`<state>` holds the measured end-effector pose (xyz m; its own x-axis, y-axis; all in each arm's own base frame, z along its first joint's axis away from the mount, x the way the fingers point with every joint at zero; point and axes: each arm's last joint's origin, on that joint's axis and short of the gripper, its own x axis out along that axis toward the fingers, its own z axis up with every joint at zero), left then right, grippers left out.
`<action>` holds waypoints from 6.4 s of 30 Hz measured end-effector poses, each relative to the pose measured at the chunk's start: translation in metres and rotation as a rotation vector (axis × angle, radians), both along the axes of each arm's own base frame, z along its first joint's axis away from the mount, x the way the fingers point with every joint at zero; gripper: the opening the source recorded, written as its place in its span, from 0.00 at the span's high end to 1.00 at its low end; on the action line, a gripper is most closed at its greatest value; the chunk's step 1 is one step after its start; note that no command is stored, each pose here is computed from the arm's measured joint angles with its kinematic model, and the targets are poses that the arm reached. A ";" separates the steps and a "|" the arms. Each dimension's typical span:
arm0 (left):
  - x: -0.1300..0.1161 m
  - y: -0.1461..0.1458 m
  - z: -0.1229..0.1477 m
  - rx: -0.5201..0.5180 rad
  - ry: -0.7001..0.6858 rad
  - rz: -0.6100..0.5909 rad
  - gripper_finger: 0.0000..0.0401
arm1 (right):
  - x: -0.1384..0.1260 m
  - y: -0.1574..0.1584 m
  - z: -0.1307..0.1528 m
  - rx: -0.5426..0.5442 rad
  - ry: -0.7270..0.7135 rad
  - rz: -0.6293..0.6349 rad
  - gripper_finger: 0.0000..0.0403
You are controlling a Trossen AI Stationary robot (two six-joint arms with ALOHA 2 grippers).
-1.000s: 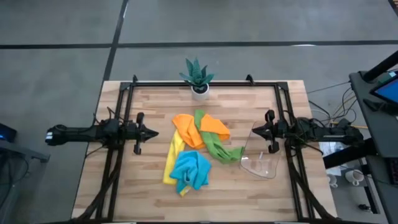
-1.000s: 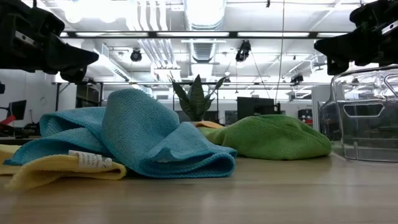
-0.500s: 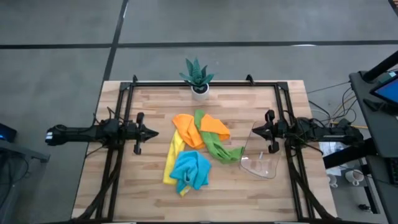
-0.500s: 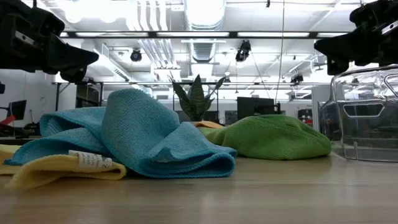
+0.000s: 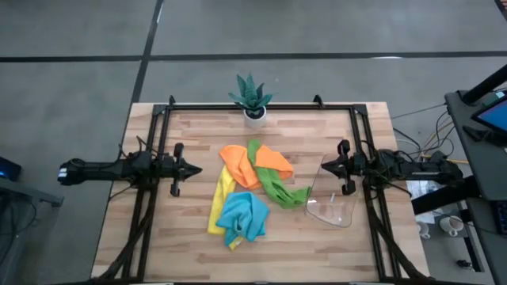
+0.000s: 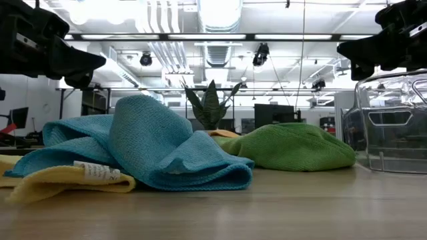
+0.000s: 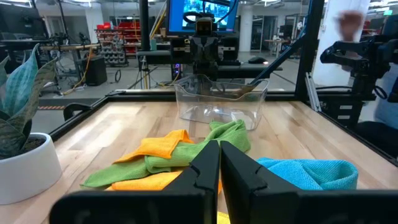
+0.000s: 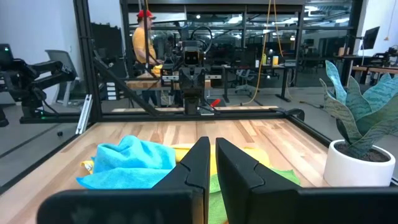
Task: Roll microfiber towels into tight, uniform cylinder then place into a basket
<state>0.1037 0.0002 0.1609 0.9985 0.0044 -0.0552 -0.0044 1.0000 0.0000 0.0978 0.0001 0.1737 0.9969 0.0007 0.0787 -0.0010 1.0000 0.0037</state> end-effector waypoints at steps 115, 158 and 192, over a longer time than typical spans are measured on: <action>0.102 0.037 0.033 -0.067 0.445 0.697 1.00 | -0.004 -0.001 0.026 0.102 -0.275 -0.004 0.94; 0.130 0.105 -0.032 -0.372 0.809 0.590 0.60 | 0.077 -0.007 0.053 0.041 0.234 -0.238 0.58; 0.126 0.102 -0.021 -0.333 0.840 0.535 0.61 | 0.080 -0.007 0.055 0.043 0.236 -0.237 0.64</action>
<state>0.2296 0.1024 0.1397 0.5112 0.2909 -0.8087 -0.5717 0.8177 -0.0672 0.1778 -0.0068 0.2289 0.9597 -0.2313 -0.1593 0.2371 0.9713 0.0180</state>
